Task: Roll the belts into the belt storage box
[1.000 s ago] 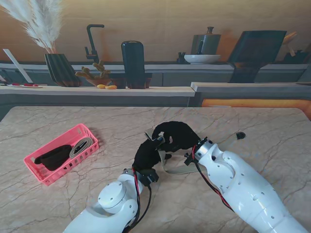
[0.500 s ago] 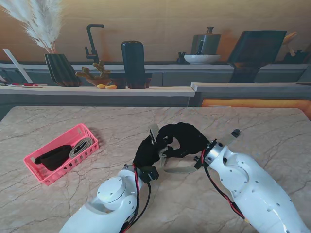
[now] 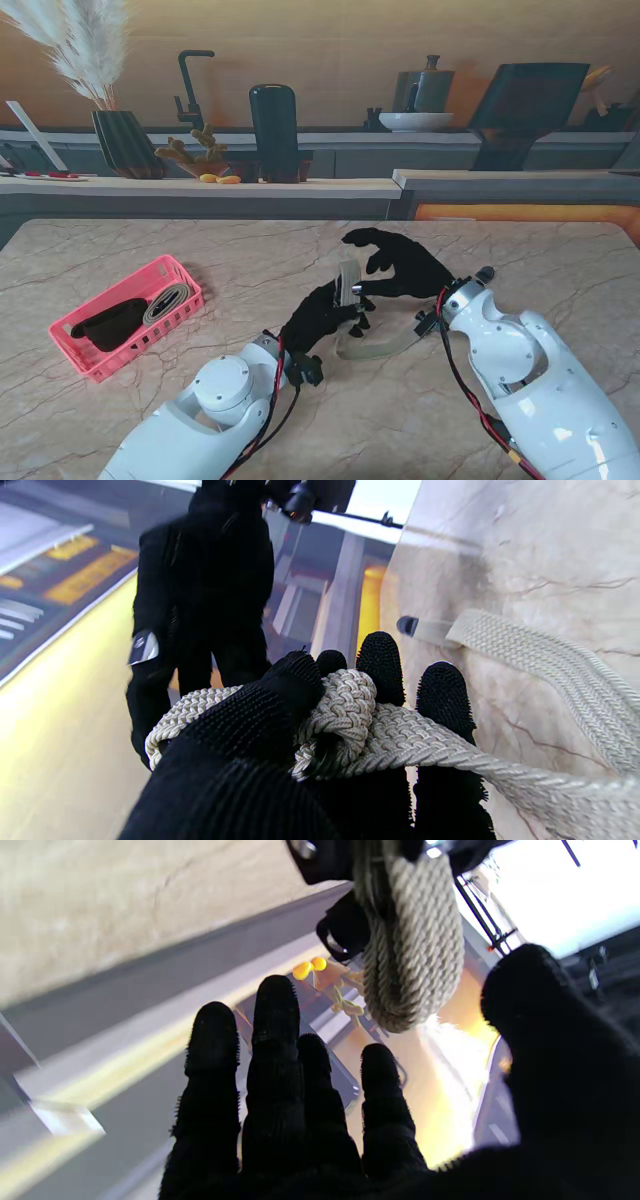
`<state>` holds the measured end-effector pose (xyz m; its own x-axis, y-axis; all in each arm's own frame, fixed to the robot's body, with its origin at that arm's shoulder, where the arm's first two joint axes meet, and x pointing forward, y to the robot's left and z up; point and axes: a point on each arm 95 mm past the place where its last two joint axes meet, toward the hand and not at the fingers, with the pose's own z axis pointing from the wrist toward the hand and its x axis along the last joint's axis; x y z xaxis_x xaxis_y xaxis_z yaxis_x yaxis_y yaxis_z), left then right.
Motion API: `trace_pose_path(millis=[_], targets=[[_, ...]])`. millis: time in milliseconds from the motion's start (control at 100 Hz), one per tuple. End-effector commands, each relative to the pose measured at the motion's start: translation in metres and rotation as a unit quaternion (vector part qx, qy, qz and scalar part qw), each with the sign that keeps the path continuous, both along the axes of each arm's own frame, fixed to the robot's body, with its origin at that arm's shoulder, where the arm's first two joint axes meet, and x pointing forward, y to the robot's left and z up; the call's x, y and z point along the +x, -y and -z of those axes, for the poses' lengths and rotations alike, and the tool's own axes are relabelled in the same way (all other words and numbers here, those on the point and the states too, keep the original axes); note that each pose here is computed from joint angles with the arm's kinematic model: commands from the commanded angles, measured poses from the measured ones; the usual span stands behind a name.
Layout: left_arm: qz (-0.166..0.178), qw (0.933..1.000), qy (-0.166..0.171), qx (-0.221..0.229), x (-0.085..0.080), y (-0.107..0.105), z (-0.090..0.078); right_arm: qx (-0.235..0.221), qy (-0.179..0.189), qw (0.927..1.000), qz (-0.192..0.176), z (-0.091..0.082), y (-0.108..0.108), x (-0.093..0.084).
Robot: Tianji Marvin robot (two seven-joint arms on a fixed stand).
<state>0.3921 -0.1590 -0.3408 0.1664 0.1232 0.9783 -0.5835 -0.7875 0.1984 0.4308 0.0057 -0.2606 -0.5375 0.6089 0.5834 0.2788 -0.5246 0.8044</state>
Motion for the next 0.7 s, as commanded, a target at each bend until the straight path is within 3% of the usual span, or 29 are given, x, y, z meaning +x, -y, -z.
trace_pose_path(millis=[0, 130, 330, 530, 690], targets=[[0.008, 0.9998, 0.009, 0.014, 0.0, -0.003, 0.002, -0.001, -0.016, 0.9999, 0.003, 0.0, 0.003, 0.004], [0.038, 0.9982, 0.031, 0.034, -0.001, -0.001, 0.004, 0.018, -0.081, 0.9965, -0.005, 0.011, 0.003, 0.009], [0.048, 0.9975, 0.035, 0.038, -0.002, 0.0, 0.004, 0.031, -0.137, 0.9891, -0.044, 0.021, -0.001, 0.01], [0.041, 0.998, 0.03, 0.037, -0.002, -0.001, 0.004, 0.002, -0.151, 0.9842, -0.091, 0.024, -0.006, 0.007], [0.033, 0.999, 0.016, 0.026, -0.002, -0.001, 0.004, -0.003, -0.12, 0.9892, -0.084, 0.025, -0.014, 0.007]])
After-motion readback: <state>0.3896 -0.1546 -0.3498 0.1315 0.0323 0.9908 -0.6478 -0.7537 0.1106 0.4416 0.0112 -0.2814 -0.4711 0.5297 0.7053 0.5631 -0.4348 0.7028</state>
